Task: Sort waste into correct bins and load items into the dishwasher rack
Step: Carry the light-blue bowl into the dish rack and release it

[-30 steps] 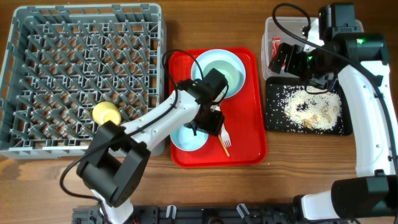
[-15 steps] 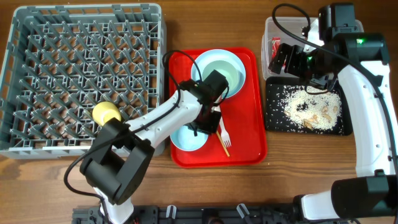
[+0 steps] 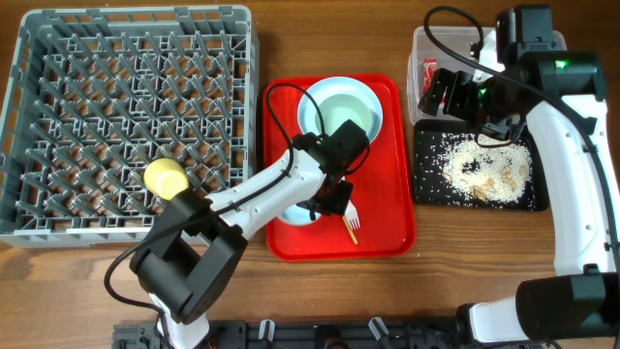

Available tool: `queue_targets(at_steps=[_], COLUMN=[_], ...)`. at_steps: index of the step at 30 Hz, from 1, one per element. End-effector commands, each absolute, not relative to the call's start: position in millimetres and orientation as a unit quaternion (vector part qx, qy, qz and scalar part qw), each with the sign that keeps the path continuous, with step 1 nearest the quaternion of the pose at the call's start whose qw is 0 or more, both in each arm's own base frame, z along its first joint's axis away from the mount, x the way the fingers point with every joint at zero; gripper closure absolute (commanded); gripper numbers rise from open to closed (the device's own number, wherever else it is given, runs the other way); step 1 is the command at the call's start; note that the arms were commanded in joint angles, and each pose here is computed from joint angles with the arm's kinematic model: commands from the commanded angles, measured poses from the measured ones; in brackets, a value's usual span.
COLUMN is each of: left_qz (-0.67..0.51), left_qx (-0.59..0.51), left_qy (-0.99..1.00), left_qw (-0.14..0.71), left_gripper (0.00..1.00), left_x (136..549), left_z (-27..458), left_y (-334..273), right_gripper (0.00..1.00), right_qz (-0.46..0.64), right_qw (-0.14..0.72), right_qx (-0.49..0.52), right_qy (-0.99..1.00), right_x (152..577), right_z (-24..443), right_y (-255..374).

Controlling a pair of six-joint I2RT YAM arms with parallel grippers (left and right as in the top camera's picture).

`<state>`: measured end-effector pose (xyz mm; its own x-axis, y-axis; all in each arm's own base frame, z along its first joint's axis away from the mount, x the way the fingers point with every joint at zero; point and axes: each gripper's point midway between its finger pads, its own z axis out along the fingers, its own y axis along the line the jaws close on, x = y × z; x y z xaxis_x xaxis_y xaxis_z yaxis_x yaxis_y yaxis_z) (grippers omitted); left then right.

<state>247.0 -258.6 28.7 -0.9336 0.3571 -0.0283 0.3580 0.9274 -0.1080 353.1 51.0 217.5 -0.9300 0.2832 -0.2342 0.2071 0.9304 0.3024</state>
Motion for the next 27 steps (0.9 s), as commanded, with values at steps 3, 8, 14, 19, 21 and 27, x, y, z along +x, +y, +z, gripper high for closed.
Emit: queue_targets(at_steps=[3, 8, 14, 19, 21, 27], left_qz=[-0.041, -0.057, -0.114, -0.158, -0.181, -0.281], left_qx=[0.172, 0.173, 0.159, 0.124, 0.119, 0.114], left_qy=[0.984, 0.983, 0.974, 0.96, 0.952, 0.921], left_qw=[-0.002, 0.023, 0.116, 0.196, 0.218, 0.244], left_gripper=[0.96, 0.96, 0.96, 0.96, 0.96, 0.96], left_x=[244.7, 256.6, 289.0, 317.8, 326.1, 347.8], left_z=[21.3, 51.5, 129.3, 196.9, 217.2, 249.8], left_y=[-253.4, -262.2, -271.6, -230.7, -210.1, -152.2], right_gripper=[0.0, 0.0, 0.0, 0.0, 0.0, 0.0], right_qz=[0.129, 0.129, 0.129, 0.128, 0.128, 0.128], right_qw=[0.145, 0.143, 0.143, 0.143, 0.143, 0.143], right_qx=[0.118, 0.118, 0.118, 0.118, 0.118, 0.118], right_qy=[0.974, 0.974, 0.974, 0.974, 0.974, 0.974], right_x=[353.9, 353.2, 353.0, 353.2, 353.2, 353.2], right_z=[220.6, 220.4, 220.3, 220.4, 220.4, 220.4], right_y=[48.7, 48.6, 48.6, 48.6, 48.6, 48.6])
